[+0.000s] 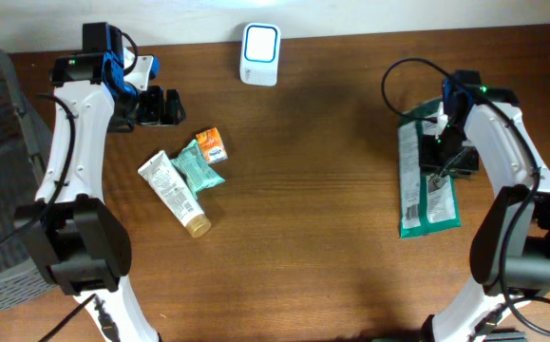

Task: Scan the item barcode
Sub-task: 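Carry the gloves packet right and lay it on the table, then reach the right gripper to the orange box and grasp it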

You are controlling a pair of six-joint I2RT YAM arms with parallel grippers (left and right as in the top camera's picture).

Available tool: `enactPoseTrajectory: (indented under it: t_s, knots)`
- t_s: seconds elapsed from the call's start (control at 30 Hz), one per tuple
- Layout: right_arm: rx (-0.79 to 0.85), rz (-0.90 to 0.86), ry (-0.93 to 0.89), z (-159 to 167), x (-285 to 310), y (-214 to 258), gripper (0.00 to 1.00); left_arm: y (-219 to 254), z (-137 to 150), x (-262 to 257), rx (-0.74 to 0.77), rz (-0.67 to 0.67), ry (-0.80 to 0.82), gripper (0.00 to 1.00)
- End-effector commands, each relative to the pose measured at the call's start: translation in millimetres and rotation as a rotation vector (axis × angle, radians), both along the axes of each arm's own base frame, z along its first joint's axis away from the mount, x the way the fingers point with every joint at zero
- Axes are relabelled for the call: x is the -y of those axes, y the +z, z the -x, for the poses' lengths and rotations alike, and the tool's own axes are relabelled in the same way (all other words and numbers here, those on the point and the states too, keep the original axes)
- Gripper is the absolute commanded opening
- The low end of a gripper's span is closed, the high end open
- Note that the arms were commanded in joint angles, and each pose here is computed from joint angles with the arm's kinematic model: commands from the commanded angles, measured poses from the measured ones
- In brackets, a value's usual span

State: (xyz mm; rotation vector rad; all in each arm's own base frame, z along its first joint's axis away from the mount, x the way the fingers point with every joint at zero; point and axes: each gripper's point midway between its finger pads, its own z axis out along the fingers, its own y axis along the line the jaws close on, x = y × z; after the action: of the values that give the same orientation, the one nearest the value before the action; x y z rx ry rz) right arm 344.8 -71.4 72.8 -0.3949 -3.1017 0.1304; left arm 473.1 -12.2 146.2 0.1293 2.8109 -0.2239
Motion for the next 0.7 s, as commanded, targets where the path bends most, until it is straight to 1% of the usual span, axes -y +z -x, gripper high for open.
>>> enactPoseTrajectory:
  t_s: [0.0, 0.03, 0.07, 0.1, 0.2, 0.23, 0.3, 0.37, 0.43, 0.47, 0.53, 0.63, 0.67]
  knots:
    - [0.042, 0.005, -0.057, -12, 5, 27, 0.68, 2, 0, 0, 0.005, -0.002, 0.006, 0.99]
    - [0.068, 0.008, -0.057, -19, 5, 47, 0.81, 2, 0, 0, 0.005, -0.002, 0.006, 0.99]
    - [0.087, 0.011, -0.055, -23, 5, 62, 0.87, 2, 0, 0, 0.005, -0.002, 0.006, 0.99]
    - [0.111, 0.013, -0.050, -28, 4, 79, 0.89, 2, 0, 0, 0.005, -0.002, 0.006, 0.99]
    - [0.181, -0.024, -0.014, -38, -13, 120, 0.90, 2, 0, 0, 0.005, -0.002, 0.006, 0.99]
    - [0.208, -0.066, 0.016, -43, -25, 129, 0.90, 2, 0, 0, 0.005, -0.002, 0.006, 0.99]
    - [0.269, -0.235, 0.149, -55, -72, 140, 0.91, 2, 0, 0, 0.005, -0.002, 0.006, 0.99]
    - [0.316, -0.361, 0.229, -64, -116, 145, 0.99, 2, 0, 0, 0.005, -0.002, 0.006, 0.99]
    - [0.358, -0.425, 0.289, -71, -144, 151, 0.98, 2, 0, 0, 0.005, -0.002, 0.006, 0.99]
    - [0.392, -0.477, 0.336, -77, -167, 156, 0.98, 2, 0, 0, 0.005, -0.002, 0.006, 0.99]
    - [0.452, -0.521, 0.434, -87, -208, 161, 0.98, 2, 0, 0, 0.005, -0.002, 0.006, 0.99]
    - [0.474, -0.551, 0.549, -94, -263, 151, 0.98, 2, 0, 0, 0.005, -0.002, 0.006, 0.99]
    - [0.463, -0.571, 0.549, -97, -289, 139, 0.95, 2, 0, 0, 0.005, -0.002, 0.006, 0.99]
